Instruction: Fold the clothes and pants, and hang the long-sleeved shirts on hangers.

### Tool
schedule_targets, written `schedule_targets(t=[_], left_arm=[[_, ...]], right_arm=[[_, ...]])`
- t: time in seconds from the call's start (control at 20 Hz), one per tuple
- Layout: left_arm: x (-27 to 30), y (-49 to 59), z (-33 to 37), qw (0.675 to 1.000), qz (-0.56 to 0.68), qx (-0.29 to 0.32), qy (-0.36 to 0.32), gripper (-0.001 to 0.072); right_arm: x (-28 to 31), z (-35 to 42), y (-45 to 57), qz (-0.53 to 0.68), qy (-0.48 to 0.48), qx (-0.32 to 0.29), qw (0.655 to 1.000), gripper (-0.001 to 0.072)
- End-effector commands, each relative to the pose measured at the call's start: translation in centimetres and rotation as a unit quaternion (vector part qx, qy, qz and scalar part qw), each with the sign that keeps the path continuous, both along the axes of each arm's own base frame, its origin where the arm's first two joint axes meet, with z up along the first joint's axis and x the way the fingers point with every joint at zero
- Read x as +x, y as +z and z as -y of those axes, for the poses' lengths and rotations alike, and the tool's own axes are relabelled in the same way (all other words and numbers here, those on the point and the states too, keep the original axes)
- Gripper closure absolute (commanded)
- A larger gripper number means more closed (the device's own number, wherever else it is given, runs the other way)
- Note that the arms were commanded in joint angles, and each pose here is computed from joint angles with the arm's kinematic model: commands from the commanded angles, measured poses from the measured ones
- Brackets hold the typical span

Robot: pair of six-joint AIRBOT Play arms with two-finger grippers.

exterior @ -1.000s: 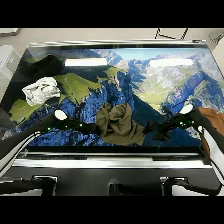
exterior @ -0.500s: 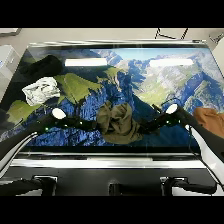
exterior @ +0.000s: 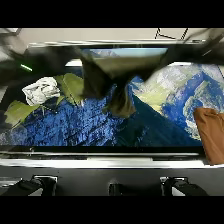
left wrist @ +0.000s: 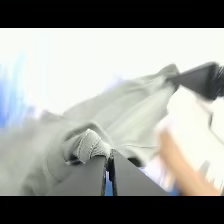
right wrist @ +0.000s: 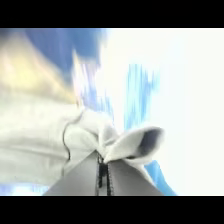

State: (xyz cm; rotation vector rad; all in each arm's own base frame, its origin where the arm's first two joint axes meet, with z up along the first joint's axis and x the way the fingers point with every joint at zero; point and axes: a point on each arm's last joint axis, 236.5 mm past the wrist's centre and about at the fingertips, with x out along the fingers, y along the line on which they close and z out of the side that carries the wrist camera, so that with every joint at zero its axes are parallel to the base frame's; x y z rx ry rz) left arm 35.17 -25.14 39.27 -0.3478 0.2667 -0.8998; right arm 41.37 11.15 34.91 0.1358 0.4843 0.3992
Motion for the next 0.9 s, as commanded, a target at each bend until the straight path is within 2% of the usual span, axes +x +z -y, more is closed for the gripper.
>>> schedule_targets(t=[0.0, 0.2, 0.35, 0.5, 0.6, 0.7, 0.85], left_arm=[[-8.9, 14.7, -2.9, 0.983, 0.173, -0.059, 0.006, 0.0685], [-13.1, 21.0, -4.4, 0.96, 0.246, -0.134, 0.015, 0.0685], [-11.6, 20.8, -3.9, 0.957, 0.264, -0.121, 0.027, 0.0685], [-4.8, 14.6, -2.4, 0.977, 0.201, -0.039, 0.058, 0.0685], [1.5, 6.2, -1.2, 0.99, 0.107, 0.039, 0.079, 0.0685], [7.6, -3.5, -0.3, 0.989, 0.028, 0.109, 0.096, 0.0684], [15.2, -16.1, 1.7, 0.982, -0.065, 0.142, 0.108, 0.0683]], right_arm=[[-9.3, 0.5, 15.6, 0.2, -0.002, 0.039, 0.979, 0.0673], [-15.4, -0.3, 21.9, 0.296, 0.021, 0.1, 0.95, 0.0673], [-14.9, 0.1, 22.6, 0.311, 0.012, 0.104, 0.945, 0.0673], [-10.2, 0.9, 18.6, 0.252, -0.012, 0.06, 0.966, 0.0673], [-4.7, 1.4, 12.4, 0.161, -0.026, 0.015, 0.986, 0.0673], [1.0, 1.5, 4.9, 0.066, -0.032, -0.012, 0.997, 0.0673], [9.2, 1.0, -7.6, -0.076, -0.042, -0.008, 0.996, 0.0672]])
